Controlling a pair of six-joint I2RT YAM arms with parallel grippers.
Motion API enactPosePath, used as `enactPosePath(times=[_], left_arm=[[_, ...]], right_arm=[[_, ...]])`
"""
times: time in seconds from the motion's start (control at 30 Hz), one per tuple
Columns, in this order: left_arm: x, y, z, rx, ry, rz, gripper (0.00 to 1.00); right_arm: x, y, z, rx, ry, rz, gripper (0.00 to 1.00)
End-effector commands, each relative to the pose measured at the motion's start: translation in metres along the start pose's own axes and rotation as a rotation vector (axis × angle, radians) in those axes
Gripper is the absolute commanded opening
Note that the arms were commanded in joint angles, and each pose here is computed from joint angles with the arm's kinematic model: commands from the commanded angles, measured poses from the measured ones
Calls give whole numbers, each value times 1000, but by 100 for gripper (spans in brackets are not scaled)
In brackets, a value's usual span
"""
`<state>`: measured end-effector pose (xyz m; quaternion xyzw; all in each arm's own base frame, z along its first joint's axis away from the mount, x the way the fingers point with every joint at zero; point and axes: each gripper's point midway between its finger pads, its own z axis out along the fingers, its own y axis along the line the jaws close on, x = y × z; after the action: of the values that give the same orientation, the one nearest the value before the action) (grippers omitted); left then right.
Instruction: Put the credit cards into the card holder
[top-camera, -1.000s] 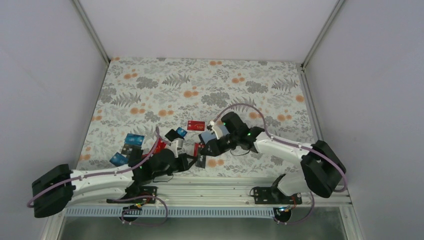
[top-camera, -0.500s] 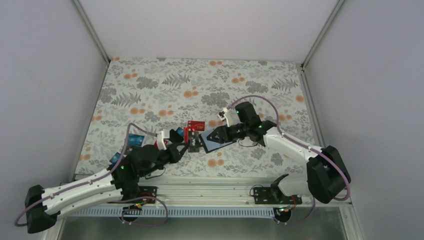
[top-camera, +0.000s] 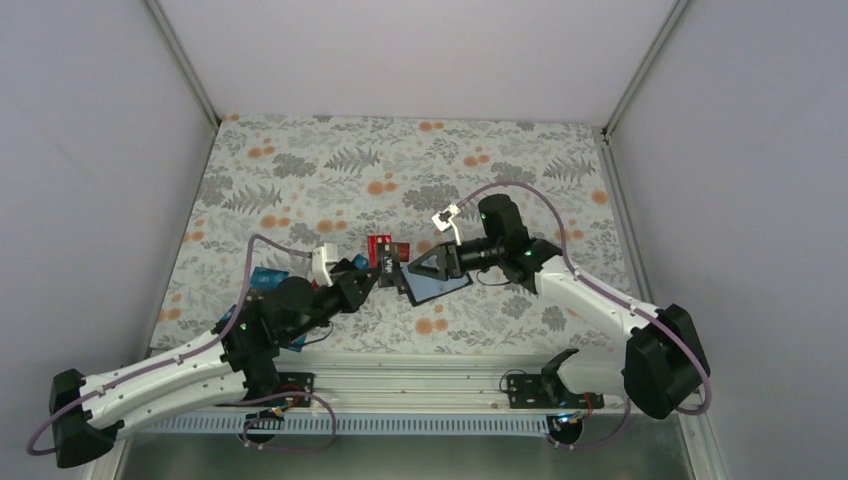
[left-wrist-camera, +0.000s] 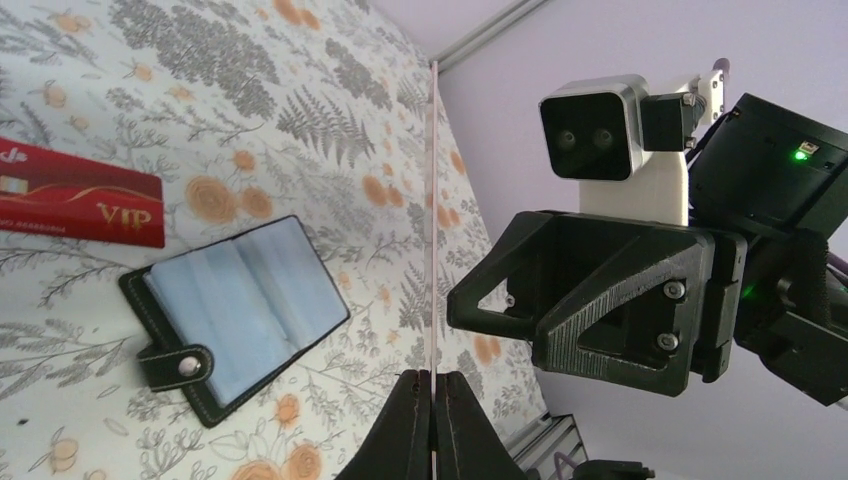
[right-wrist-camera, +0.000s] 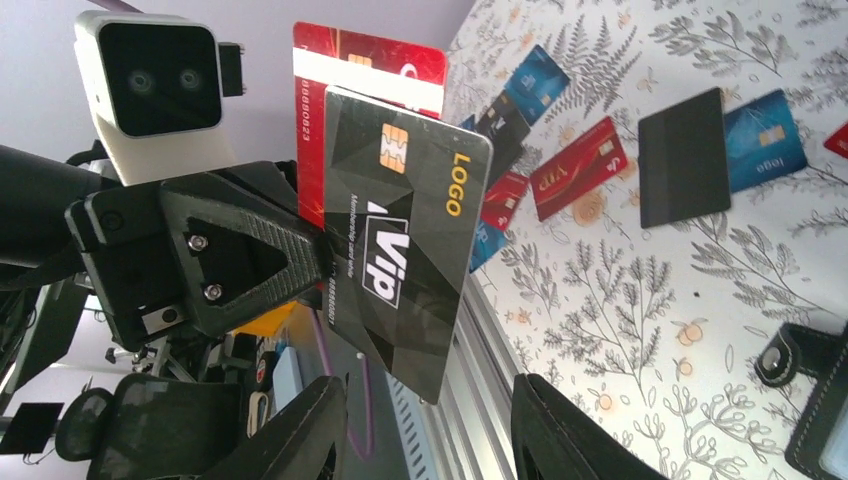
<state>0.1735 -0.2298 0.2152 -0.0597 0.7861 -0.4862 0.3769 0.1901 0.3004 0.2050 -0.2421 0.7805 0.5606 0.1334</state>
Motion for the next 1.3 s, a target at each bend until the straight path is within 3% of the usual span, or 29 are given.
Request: enactPosePath(times=[0.0, 0.33, 0.67, 0.87, 1.27], left_arm=[[-17, -28, 0, 82, -46, 16, 2], [-21, -43, 8, 117, -48, 21, 2], [-17, -49, 22, 127, -28, 17, 2], [-19, -54, 21, 143, -31, 15, 2], [-20, -55, 21, 148, -34, 13, 2]], right_arm=[[-17, 25, -6, -62, -29, -72, 44], [-12, 37, -3, -157, 28, -86, 41], [-7, 47, -7, -204, 53, -113, 27], [-8, 28, 0, -142, 44, -66, 41], [-8, 27, 1, -147, 49, -60, 42]])
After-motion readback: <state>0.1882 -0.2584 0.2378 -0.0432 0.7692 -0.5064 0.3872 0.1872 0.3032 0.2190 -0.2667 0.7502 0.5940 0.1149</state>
